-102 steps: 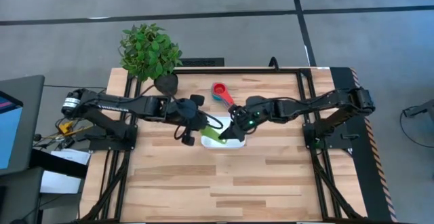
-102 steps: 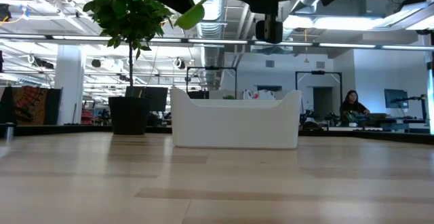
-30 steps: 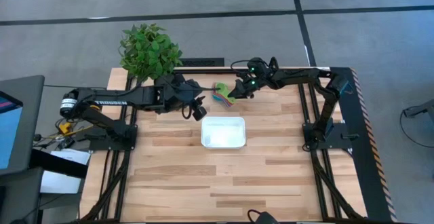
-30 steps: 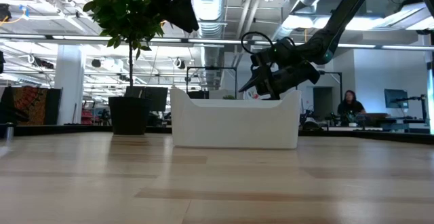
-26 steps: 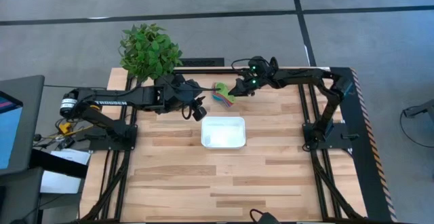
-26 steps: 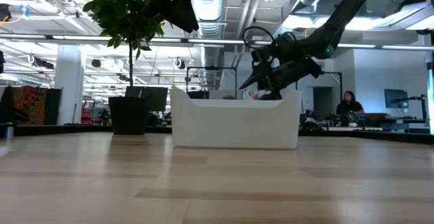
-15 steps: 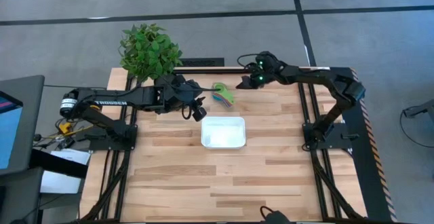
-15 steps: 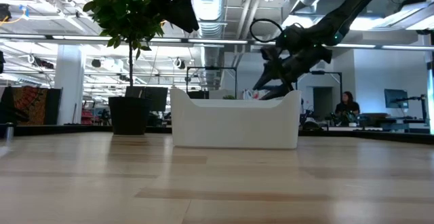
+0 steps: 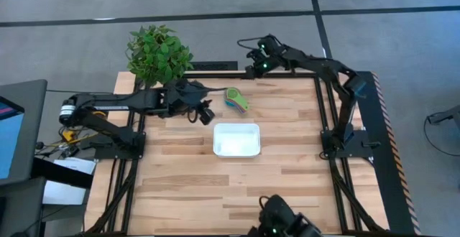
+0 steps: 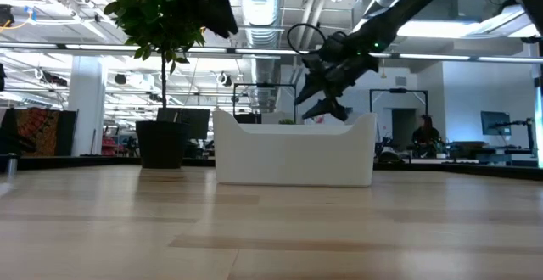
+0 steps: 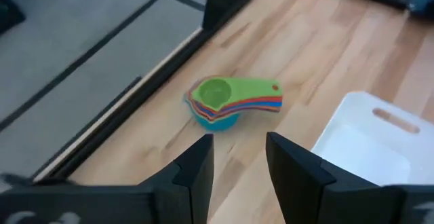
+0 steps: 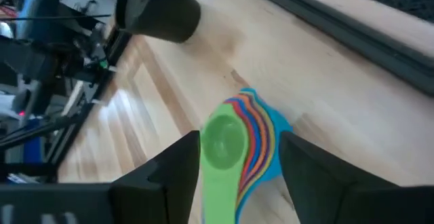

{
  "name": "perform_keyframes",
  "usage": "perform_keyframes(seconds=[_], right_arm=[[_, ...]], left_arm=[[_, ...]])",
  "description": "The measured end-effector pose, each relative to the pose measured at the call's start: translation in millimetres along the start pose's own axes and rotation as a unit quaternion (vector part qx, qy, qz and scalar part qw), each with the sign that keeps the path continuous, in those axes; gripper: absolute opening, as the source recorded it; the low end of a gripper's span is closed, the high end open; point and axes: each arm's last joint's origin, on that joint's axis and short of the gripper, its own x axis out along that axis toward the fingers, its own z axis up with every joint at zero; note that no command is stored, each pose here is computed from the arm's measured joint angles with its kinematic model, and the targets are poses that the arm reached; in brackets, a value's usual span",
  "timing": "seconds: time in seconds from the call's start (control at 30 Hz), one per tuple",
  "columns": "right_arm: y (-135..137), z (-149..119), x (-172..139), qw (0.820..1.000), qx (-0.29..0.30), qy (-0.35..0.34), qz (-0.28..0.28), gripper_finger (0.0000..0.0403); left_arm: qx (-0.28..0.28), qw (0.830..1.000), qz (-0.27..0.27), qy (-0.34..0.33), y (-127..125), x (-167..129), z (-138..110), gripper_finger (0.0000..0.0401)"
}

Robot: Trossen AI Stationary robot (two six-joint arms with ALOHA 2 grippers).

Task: Nest measuring cups in basket
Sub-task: Put the stacked measuring cups on top of the white bin

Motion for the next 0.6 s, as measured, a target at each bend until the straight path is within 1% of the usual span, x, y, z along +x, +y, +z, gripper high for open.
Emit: perform_keyframes(seconds=[0.07,0.13,0.23,0.3,0.37,0.4,0.47,0.53,0.6], right_arm=[[-3.1,11.8,-0.4,1.0,-0.006,-0.002,-0.003,0.0228],[-4.5,23.4,0.8,1.0,-0.025,-0.006,-0.007,0.0235],[-10.8,35.2,2.8,0.998,-0.043,0.002,-0.043,0.0252],[-13.0,38.7,5.5,0.996,-0.049,0.019,-0.067,0.0267],[-16.6,36.4,10.0,0.995,-0.034,0.052,-0.074,0.0287],[-19.6,34.0,13.4,0.995,-0.024,0.069,-0.068,0.03],[-24.0,26.1,20.6,0.994,-0.002,0.105,-0.037,0.0328],[-23.9,22.6,29.4,0.993,0.0,0.118,-0.015,0.036],[-21.7,20.1,33.4,0.992,-0.001,0.125,-0.008,0.0388]], left_arm=[[-0.022,1.0,0.007,-0.003,5.1,-8.2,1.0,0.0125],[-0.034,0.999,0.021,0.009,11.5,-16.1,-1.9,0.0125],[-0.051,0.998,0.038,0.016,19.9,-26.1,-4.5,0.0125],[-0.047,0.997,0.05,0.028,24.4,-28.1,-7.8,0.0124],[-0.045,0.997,0.055,0.04,26.9,-28.5,-10.4,0.012],[-0.047,0.996,0.058,0.046,27.8,-28.5,-11.7,0.0118],[-0.05,0.996,0.061,0.049,29.1,-27.7,-12.0,0.0112],[-0.047,0.995,0.063,0.054,30.0,-27.3,-12.9,0.0107],[-0.045,0.995,0.065,0.052,31.4,-26.5,-12.0,0.0102]])
